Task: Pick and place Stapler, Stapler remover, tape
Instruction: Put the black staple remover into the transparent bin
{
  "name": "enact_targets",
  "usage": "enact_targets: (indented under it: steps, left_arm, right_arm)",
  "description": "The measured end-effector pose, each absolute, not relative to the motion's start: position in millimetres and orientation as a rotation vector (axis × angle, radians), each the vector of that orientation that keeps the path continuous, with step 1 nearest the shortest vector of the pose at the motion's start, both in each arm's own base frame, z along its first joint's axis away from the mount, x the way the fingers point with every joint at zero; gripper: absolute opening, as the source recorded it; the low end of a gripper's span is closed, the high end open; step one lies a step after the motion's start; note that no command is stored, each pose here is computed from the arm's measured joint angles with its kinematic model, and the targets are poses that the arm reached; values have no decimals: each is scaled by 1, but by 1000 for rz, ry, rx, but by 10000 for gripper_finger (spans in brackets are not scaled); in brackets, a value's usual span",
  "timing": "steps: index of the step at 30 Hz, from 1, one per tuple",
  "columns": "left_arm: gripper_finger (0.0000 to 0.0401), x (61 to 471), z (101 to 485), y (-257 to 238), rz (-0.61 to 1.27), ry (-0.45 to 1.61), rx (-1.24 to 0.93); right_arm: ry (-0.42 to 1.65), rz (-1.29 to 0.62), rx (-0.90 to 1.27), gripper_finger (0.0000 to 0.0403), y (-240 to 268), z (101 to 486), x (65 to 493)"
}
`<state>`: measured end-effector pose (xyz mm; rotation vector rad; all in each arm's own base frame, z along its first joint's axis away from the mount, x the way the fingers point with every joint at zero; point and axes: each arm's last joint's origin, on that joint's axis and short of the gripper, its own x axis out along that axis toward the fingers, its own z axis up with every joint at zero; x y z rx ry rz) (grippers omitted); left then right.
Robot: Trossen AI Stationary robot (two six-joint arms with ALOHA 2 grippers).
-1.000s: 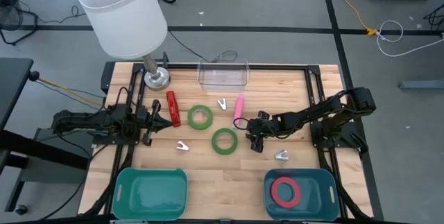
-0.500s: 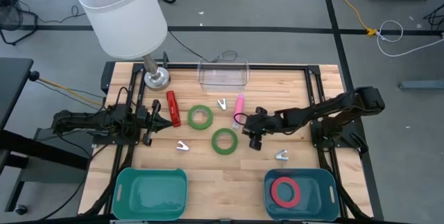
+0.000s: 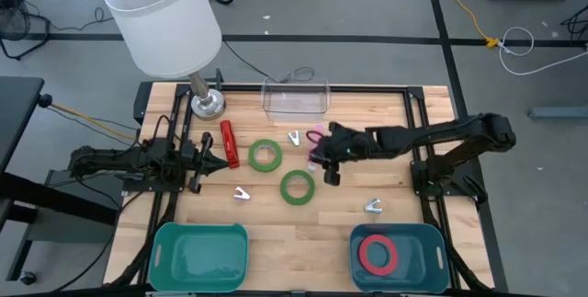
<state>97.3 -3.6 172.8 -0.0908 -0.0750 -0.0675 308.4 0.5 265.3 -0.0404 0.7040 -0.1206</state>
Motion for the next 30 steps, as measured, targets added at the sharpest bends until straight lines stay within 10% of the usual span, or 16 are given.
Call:
enact_targets:
  steps: [13,30]
  left_arm:
    - [3,97,173,-4,-67,-75,-91]
    - [3,97,173,-4,-68,-75,-91]
  right_arm:
    - [510,-265,-120,152,-59,347,316]
    - [501,-396,-170,152,-108,353,309]
